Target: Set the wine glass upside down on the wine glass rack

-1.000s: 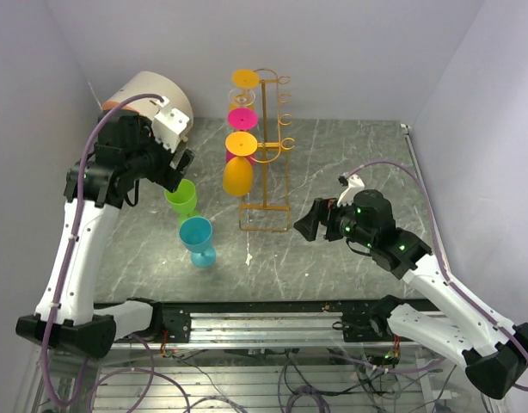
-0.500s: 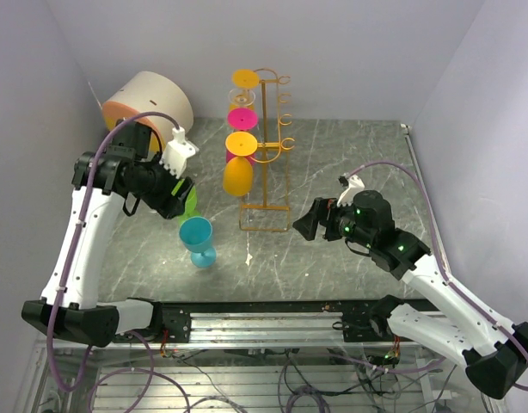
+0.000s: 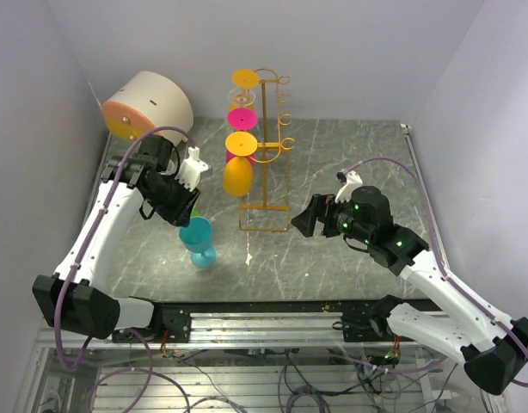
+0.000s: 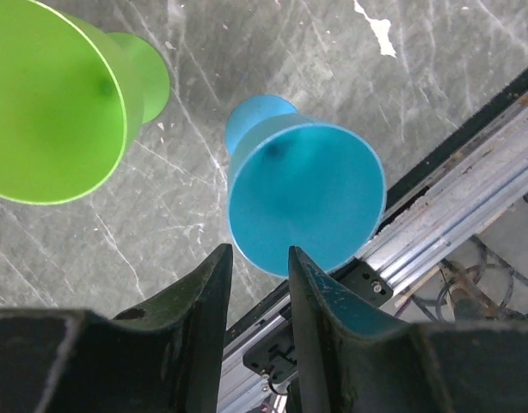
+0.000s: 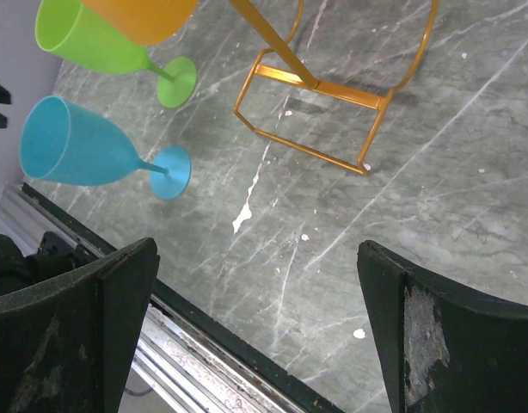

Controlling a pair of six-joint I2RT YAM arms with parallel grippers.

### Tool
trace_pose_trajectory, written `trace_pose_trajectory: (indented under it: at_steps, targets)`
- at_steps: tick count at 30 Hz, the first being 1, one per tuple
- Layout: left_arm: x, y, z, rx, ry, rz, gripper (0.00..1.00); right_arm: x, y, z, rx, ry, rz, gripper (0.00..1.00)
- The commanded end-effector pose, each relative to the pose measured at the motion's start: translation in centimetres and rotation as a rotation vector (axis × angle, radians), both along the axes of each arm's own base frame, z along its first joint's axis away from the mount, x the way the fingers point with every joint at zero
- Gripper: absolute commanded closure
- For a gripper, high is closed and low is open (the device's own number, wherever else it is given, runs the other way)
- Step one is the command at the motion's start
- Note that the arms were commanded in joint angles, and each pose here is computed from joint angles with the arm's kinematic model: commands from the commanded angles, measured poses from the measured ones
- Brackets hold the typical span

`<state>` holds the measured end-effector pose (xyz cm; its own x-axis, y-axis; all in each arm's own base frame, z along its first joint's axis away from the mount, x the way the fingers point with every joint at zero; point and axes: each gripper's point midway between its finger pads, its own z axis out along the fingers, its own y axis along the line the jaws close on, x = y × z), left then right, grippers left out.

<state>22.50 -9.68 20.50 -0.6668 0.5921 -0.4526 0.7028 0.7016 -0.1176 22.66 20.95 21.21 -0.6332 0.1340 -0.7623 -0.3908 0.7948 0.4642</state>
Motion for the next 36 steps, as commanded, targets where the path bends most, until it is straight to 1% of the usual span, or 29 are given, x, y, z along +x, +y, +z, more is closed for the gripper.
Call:
trace_pose_trajectory:
  at_steps: [1, 5, 12, 17, 21, 23, 25, 28, 29, 31, 33, 36]
  targets:
    - [2.6, 0.3, -1.2, 0.040, -0.055, 0.071, 0.60, 0.0, 0.5, 0.3, 0.036, -0.021, 0.012, 0.00]
    - [3.3, 0.3, -1.7, 0.053, -0.050, 0.081, 0.60, -0.1, 0.5, 0.0, 0.040, -0.021, 0.015, 0.00]
    - [2.8, 0.0, -2.7, 0.046, -0.008, 0.059, 0.57, 0.2, 0.3, 0.2, 0.005, -0.033, 0.017, 0.00]
    - [2.6, 0.1, -3.2, 0.062, 0.002, 0.053, 0.58, 0.1, 0.6, 0.1, 0.013, -0.034, 0.030, 0.00]
    - [2.7, 0.4, -4.0, 0.090, 0.005, 0.059, 0.61, -0.1, 0.4, 0.1, 0.016, -0.032, 0.027, 0.00]
    - [2.7, 0.4, -4.4, 0.094, 0.012, 0.054, 0.64, -0.2, 0.1, 0.0, 0.014, -0.032, 0.019, 0.00]
    - [2.6, 0.2, -4.6, 0.091, 0.021, 0.048, 0.70, -0.4, -0.1, 0.0, 0.017, -0.032, 0.011, 0.00]
    - [2.4, -0.1, -4.9, 0.090, 0.031, 0.035, 0.74, -0.7, -0.4, 0.0, 0.020, -0.031, 0.004, 0.00]
    - [2.3, -0.2, -5.0, 0.091, 0.036, 0.027, 0.76, -0.7, -0.5, 0.0, 0.019, -0.029, 0.001, 0.00]
    - [2.0, -0.4, -4.9, 0.089, 0.045, 0.012, 0.91, -0.8, -0.6, 0.2, 0.021, -0.031, -0.002, 0.00]
    - [1.5, -0.8, -4.6, 0.071, 0.051, -0.018, 0.93, -0.8, -0.6, 0.4, 0.022, -0.035, -0.003, 0.00]
    - [0.8, -1.6, -2.3, 0.021, 0.029, -0.082, 0.93, -0.9, -0.5, 0.7, 0.024, -0.035, 0.005, 0.00]
